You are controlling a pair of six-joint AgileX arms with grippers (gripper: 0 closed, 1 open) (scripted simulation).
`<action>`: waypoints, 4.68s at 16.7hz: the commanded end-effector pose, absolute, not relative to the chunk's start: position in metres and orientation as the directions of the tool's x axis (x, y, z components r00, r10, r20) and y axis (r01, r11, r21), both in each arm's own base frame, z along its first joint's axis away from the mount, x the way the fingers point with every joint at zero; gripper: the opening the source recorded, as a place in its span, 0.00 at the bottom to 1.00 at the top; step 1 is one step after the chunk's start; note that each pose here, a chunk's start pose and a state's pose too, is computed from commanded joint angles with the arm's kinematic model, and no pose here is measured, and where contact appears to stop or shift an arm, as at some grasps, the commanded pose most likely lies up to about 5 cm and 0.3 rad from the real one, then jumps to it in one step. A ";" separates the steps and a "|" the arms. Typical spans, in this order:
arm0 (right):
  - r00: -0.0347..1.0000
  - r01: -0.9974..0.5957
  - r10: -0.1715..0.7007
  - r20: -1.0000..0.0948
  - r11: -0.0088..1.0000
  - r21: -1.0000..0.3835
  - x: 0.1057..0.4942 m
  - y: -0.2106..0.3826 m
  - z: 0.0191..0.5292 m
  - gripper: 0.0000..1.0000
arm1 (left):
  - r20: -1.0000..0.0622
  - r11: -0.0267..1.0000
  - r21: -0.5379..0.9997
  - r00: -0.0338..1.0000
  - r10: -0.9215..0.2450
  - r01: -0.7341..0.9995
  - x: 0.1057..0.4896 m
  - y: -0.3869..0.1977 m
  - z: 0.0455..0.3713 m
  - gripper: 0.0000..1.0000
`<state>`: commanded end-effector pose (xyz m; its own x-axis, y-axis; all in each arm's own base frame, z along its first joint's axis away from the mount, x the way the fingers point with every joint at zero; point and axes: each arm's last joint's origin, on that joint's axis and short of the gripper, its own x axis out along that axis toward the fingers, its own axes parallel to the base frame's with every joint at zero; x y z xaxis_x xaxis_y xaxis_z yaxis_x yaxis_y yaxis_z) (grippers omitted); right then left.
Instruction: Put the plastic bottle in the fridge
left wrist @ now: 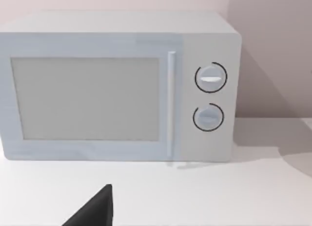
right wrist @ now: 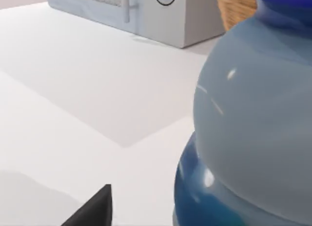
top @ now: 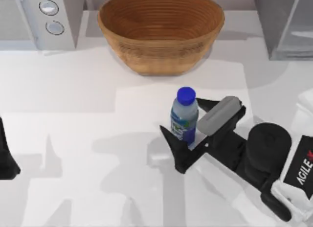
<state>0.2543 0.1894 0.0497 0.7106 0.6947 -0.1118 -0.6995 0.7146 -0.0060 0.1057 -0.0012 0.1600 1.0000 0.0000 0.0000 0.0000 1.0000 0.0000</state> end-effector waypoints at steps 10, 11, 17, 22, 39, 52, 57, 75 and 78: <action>0.711 -0.700 0.695 -0.112 0.715 -0.006 0.257 0.192 0.049 0.63 | 0.000 1.000 0.000 1.000 0.000 0.000 0.106 -0.001 0.160 1.00; 0.711 -0.700 0.695 -0.112 0.715 -0.006 0.257 0.192 0.049 0.55 | 0.000 1.000 0.000 1.000 0.000 0.000 0.106 -0.001 0.160 1.00; 0.711 -0.700 0.695 -0.112 0.715 -0.006 0.257 0.192 0.049 0.10 | 0.000 1.000 0.000 1.000 0.000 0.000 0.106 -0.001 0.160 1.00; 0.711 -0.700 0.695 -0.112 0.715 -0.006 0.257 0.192 0.049 0.01 | 0.000 1.000 0.000 1.000 0.000 0.000 0.106 -0.001 0.160 1.00; 0.712 -0.698 0.693 -0.112 0.716 -0.005 0.256 0.092 0.100 0.01 | 0.000 1.000 0.000 1.000 0.000 0.000 0.106 -0.001 0.160 1.00; 0.874 -0.469 0.472 -0.117 0.881 0.054 0.232 0.048 0.153 0.01 | 0.000 1.000 0.000 1.000 0.000 0.000 0.106 -0.001 0.160 1.00; 0.965 -0.254 0.257 -0.059 0.966 0.057 0.180 0.017 0.186 0.01 | 0.000 1.000 0.000 1.000 0.000 0.000 0.106 -0.001 0.160 1.00; 1.000 -0.003 0.003 -0.001 1.000 0.002 0.106 -0.001 0.160 0.01 | 0.000 1.000 0.000 1.000 0.000 0.000 0.106 -0.001 0.160 1.00; 1.000 -0.007 0.007 0.005 1.000 0.002 0.108 -0.001 0.170 0.01 | 0.000 1.000 0.000 1.000 0.000 0.000 0.106 -0.001 0.160 1.00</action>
<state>0.1080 -0.0013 0.1696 1.0000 0.0065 0.0054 -0.0066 1.0000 0.0023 0.1057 -0.0012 0.1600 1.0000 0.0000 0.0000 0.0000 1.0000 0.0000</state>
